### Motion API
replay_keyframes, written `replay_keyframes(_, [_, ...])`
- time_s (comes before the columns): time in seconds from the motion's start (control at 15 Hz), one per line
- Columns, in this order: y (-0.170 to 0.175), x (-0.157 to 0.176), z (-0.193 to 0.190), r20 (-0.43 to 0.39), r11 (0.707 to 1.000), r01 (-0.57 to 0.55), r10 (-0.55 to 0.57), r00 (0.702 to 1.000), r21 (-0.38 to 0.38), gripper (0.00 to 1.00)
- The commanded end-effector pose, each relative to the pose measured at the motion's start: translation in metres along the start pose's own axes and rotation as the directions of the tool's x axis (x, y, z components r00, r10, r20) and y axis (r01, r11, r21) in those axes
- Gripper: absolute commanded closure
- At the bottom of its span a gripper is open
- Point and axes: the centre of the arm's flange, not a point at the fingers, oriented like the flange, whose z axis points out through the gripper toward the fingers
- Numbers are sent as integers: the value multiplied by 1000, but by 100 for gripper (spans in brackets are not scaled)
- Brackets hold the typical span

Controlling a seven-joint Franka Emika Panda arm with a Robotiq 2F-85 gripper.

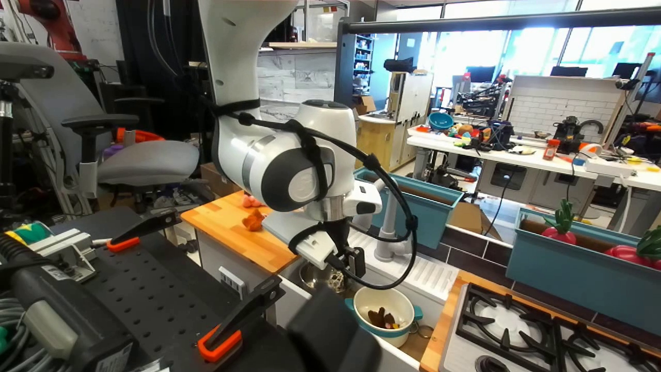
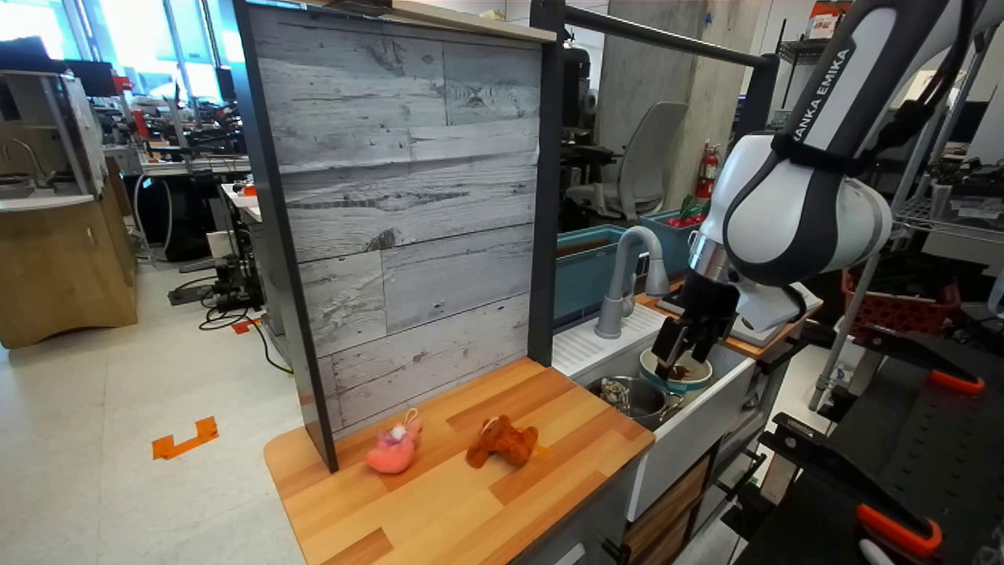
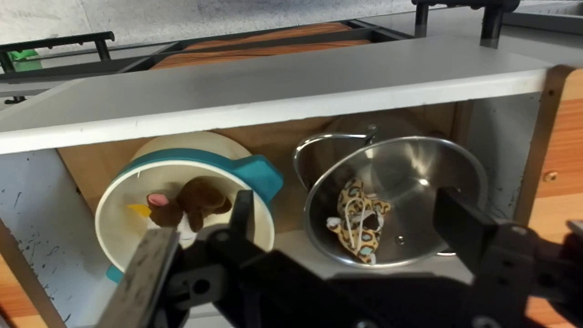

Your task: Remove the brown plushy from the pot in the sink and put it on the counter

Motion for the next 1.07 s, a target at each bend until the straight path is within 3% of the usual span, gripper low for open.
replay_keyframes(0.0, [24, 17, 11, -18, 999, -34, 34, 999, 27, 0])
replay_keyframes(0.33, [45, 28, 4, -54, 997, -68, 70, 996, 27, 0])
replay_keyframes(0.73, [105, 32, 7, -2, 989, -147, 147, 989, -24, 0])
replay_keyframes(1.0, [123, 37, 20, 32, 988, -147, 148, 988, -42, 0])
